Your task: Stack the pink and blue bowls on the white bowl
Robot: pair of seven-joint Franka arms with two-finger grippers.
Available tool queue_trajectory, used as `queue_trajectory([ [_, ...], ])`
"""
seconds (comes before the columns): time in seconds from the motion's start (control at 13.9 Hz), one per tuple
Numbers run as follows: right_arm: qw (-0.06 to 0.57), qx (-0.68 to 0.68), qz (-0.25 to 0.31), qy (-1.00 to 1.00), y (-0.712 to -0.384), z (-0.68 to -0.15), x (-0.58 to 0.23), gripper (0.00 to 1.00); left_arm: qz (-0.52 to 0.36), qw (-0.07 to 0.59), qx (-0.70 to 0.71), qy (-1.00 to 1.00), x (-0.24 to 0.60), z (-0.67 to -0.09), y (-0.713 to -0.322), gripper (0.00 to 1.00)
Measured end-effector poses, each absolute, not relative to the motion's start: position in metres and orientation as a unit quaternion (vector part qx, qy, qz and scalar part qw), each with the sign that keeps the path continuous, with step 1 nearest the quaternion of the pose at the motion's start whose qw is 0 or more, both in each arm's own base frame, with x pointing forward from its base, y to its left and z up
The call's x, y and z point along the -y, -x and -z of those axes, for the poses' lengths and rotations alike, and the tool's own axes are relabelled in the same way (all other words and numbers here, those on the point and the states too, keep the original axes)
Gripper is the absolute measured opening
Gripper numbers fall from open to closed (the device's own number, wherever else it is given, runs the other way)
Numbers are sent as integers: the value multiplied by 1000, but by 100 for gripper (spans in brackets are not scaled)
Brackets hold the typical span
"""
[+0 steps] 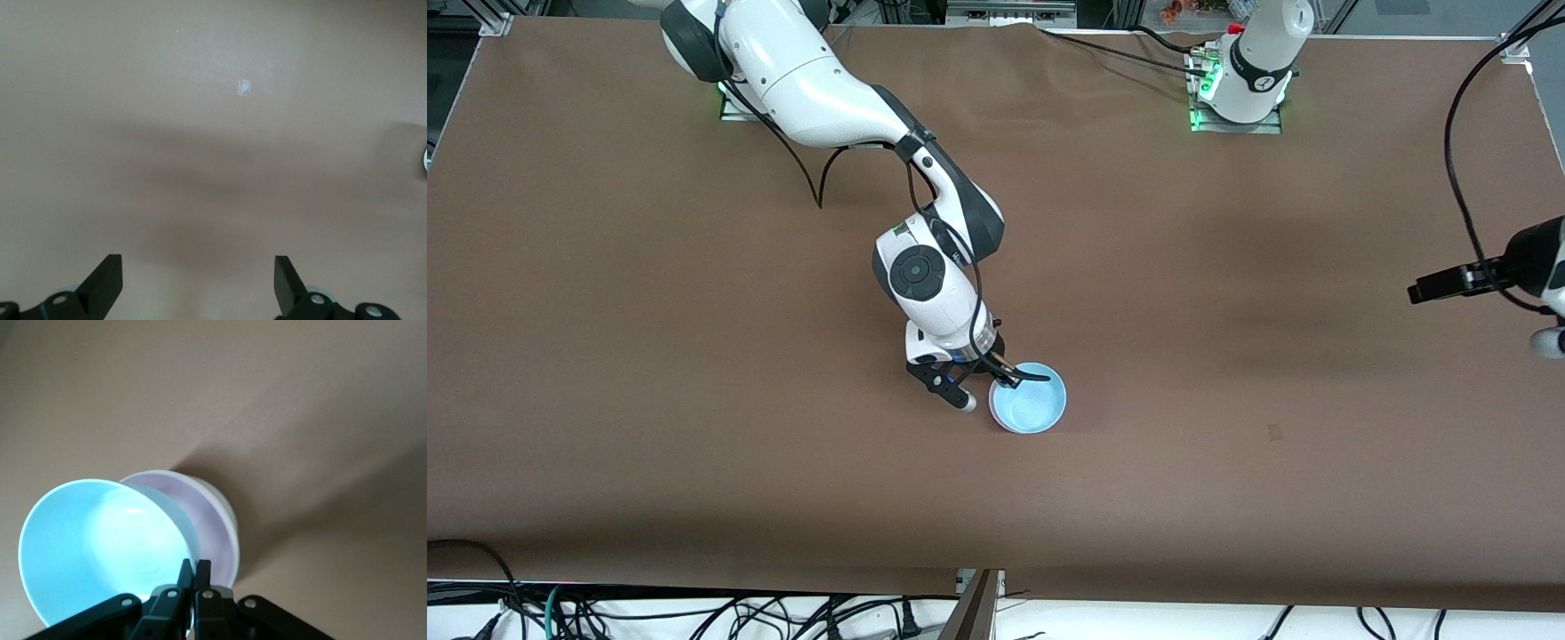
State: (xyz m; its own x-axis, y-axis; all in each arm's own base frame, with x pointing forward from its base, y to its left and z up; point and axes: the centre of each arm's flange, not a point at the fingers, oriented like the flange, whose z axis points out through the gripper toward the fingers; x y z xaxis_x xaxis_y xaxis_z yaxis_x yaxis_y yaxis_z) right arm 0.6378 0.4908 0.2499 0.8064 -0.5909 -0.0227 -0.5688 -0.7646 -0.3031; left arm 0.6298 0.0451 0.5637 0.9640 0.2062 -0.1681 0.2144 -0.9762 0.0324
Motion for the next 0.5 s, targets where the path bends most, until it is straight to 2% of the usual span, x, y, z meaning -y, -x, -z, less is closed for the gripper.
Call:
queue_trajectory([
  [0.5, 138, -306, 34, 941, -637, -248, -489, 3, 104, 26, -84, -991, -26, -555, -610, 100],
])
